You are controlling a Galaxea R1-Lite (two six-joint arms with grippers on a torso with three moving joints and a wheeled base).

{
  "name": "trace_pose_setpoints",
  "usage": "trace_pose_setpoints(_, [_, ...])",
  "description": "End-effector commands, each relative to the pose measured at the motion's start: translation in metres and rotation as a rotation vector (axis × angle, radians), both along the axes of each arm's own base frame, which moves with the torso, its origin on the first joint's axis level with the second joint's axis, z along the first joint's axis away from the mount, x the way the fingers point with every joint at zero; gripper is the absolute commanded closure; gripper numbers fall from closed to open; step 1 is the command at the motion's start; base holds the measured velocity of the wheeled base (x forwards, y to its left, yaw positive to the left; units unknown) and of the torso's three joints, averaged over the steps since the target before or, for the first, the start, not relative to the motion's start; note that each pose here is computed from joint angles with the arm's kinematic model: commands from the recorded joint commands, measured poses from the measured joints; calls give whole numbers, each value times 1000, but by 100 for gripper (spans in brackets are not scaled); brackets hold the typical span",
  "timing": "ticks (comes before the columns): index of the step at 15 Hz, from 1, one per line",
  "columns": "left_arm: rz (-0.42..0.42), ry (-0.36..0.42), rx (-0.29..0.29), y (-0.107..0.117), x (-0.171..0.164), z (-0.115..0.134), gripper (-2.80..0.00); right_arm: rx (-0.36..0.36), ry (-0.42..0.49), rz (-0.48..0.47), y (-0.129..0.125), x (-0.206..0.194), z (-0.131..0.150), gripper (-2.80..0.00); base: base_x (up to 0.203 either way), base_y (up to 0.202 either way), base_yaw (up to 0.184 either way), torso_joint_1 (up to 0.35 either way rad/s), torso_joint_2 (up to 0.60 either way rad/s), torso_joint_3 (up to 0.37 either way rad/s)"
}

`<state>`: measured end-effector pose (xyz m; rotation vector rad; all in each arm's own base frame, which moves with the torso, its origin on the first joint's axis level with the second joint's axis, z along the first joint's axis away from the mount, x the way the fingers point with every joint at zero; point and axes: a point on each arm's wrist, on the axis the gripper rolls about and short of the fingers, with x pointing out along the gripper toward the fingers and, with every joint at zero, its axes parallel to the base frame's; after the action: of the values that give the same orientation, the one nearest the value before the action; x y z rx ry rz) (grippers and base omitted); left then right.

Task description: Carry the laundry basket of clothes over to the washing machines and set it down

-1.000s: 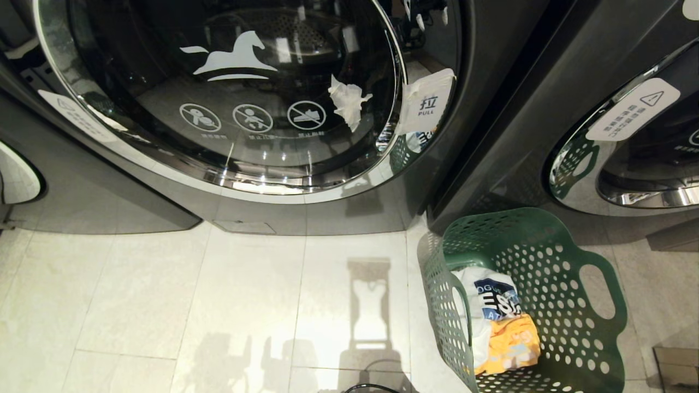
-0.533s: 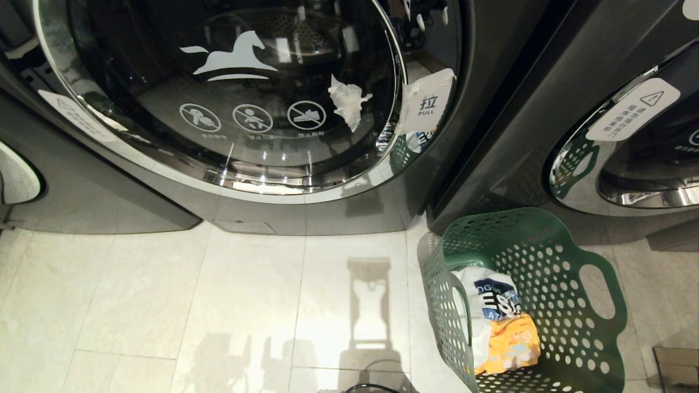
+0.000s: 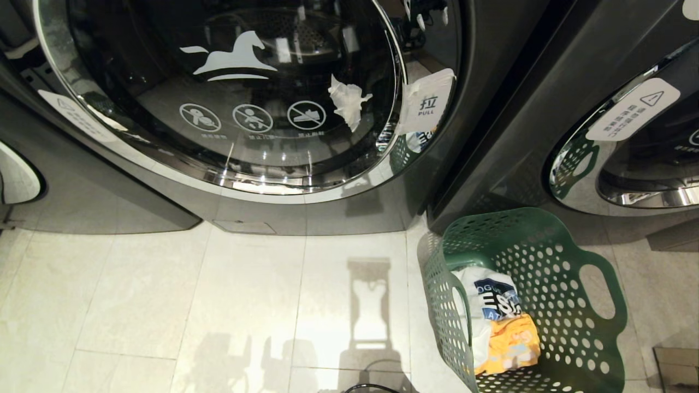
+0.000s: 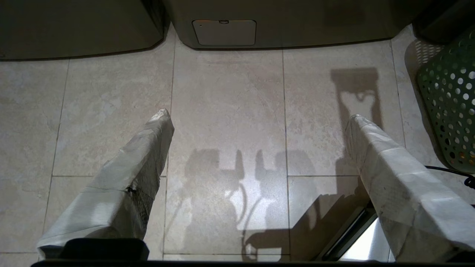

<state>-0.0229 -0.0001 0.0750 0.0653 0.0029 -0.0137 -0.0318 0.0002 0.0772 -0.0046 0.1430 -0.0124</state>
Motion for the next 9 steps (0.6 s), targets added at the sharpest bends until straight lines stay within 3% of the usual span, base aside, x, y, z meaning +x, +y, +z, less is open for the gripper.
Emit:
trace_pose_setpoints(1, [0, 0, 1, 0, 0, 0, -280, -1, 3, -1, 0, 0, 0, -280, 0, 0, 0, 0, 0, 0])
trace_pose_setpoints(9, [0, 0, 2, 0, 0, 0, -280, -1, 3, -1, 0, 0, 0, -280, 0, 0, 0, 0, 0, 0])
